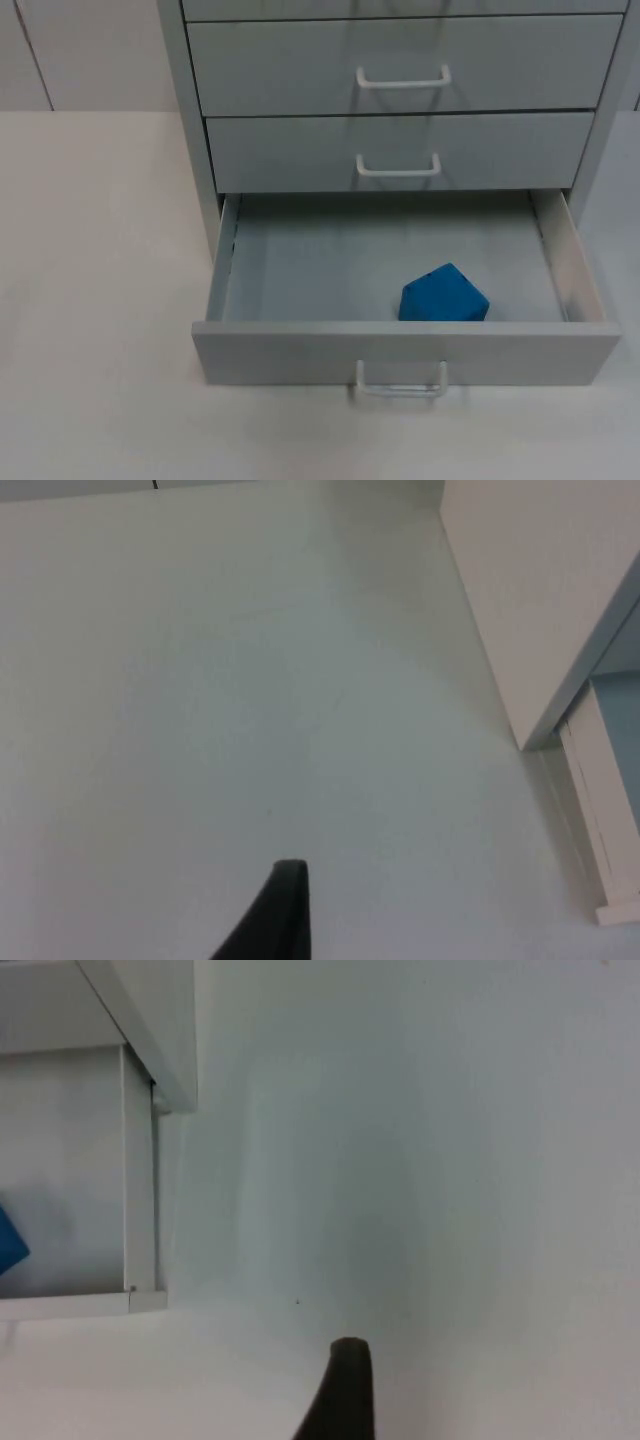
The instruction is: Open the drawer with the left hand, place the block into the drawer with the right hand, then close the drawer with the left hand.
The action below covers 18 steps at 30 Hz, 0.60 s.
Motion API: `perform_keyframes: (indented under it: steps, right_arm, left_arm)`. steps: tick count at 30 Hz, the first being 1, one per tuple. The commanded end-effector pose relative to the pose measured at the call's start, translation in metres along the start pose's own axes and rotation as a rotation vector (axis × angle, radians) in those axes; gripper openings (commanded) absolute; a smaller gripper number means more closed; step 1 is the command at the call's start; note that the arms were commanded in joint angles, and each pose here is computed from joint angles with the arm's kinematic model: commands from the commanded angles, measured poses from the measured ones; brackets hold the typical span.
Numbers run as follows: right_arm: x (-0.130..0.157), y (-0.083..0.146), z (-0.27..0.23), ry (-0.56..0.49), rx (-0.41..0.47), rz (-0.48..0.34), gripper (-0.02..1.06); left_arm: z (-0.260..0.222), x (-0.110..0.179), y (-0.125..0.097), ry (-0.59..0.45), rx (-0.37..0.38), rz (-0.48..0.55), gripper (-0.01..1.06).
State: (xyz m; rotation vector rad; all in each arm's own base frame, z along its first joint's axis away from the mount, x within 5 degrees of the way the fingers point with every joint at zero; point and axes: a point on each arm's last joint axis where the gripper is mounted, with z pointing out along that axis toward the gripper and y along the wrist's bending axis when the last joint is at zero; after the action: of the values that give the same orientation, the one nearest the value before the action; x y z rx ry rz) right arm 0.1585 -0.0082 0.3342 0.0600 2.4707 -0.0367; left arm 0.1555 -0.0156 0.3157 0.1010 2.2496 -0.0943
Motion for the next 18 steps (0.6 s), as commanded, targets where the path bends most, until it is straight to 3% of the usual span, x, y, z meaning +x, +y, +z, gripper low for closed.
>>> perform_keyframes:
  steps: [1, 11, 14, 16, 18]
  right_arm:
    - [-0.002, -0.001, 0.000, -0.019, 0.006, -0.007, 0.71]
    - [-0.007, 0.000, -0.001, -0.076, -0.003, -0.006, 0.71]
    - [-0.004, 0.000, 0.006, -0.079, -0.001, -0.051, 0.72]
    - [-0.002, 0.000, 0.010, -0.075, -0.002, -0.052, 0.73]
    - [0.001, 0.001, 0.015, -0.055, -0.012, -0.044, 0.83]
  left_arm:
    - [-0.001, 0.000, 0.000, -0.015, 0.005, -0.011, 1.05]
    - [-0.001, -0.001, 0.000, -0.031, 0.009, -0.017, 1.05]
    - [-0.001, -0.002, 0.000, -0.037, 0.008, -0.017, 1.05]
    - [-0.001, -0.002, 0.000, -0.037, 0.008, -0.017, 1.05]
    - [-0.001, -0.002, 0.000, -0.037, 0.008, -0.017, 1.05]
